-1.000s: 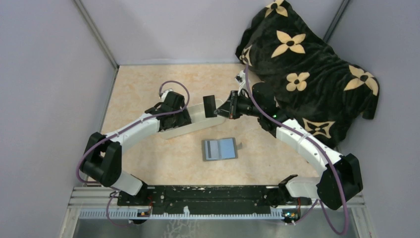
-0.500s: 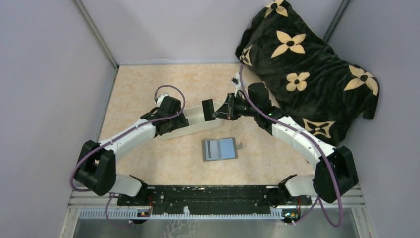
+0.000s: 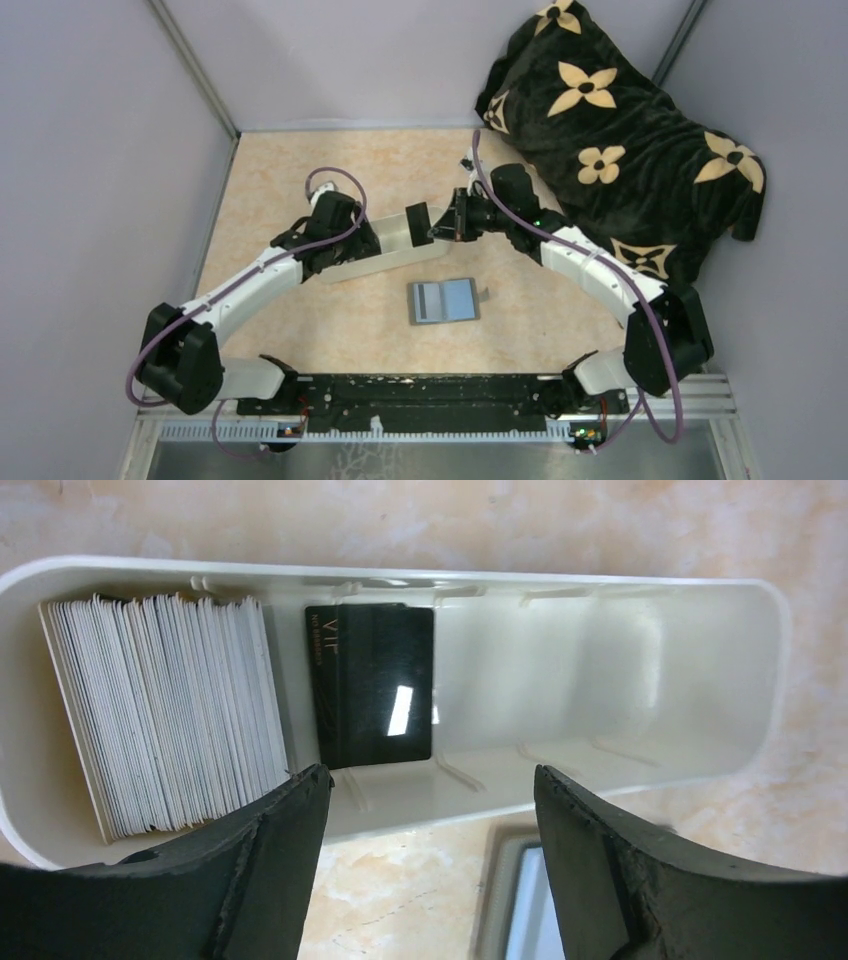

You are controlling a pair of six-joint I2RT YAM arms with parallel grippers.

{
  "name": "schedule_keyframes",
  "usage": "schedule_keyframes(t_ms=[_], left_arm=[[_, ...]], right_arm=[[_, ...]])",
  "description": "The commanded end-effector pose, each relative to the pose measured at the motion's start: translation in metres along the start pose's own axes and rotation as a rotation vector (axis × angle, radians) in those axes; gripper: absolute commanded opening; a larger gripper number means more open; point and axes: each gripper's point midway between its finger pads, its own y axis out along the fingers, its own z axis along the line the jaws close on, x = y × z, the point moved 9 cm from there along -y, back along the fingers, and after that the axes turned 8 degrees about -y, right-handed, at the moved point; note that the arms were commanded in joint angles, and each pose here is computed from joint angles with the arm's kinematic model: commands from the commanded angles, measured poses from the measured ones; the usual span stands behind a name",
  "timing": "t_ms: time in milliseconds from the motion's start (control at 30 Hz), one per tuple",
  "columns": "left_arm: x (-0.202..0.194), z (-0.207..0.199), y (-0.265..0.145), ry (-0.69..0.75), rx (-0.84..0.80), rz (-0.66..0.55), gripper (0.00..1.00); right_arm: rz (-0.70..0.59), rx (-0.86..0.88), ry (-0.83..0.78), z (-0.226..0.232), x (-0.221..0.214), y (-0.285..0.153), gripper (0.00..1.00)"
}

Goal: Take the credit cards out of the card holder

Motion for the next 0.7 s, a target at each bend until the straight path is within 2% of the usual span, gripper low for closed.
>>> schedule_keyframes(t_ms=[0,167,333,533,667], left_arm=[[0.022,-0.018,-0.028,-0.02,-0.148,-0.078,0.81],[0.036,-0.021,-0.051,-0.021,-0.187,-0.147,0.82],[0.039,-0.007,-0.064,-0.035,-0.114,-0.192,0.83],[0.038,0.016,-0.076,-0.072,-0.031,-0.269,0.83],[0.036,0.025,-0.081,-0.072,0.01,-0.275,0.84]], right_arm=[[-0.006,-0.017,-0.087,0.013,0.021,0.009,0.0],[0.092,-0.125,-0.106,0.015,0.024,0.038,0.0],[0.207,-0.256,-0.113,0.022,0.022,0.073,0.0],[0.28,-0.345,-0.175,0.043,0.022,0.109,0.0],[0.307,-0.383,-0.197,0.051,0.019,0.129,0.0]])
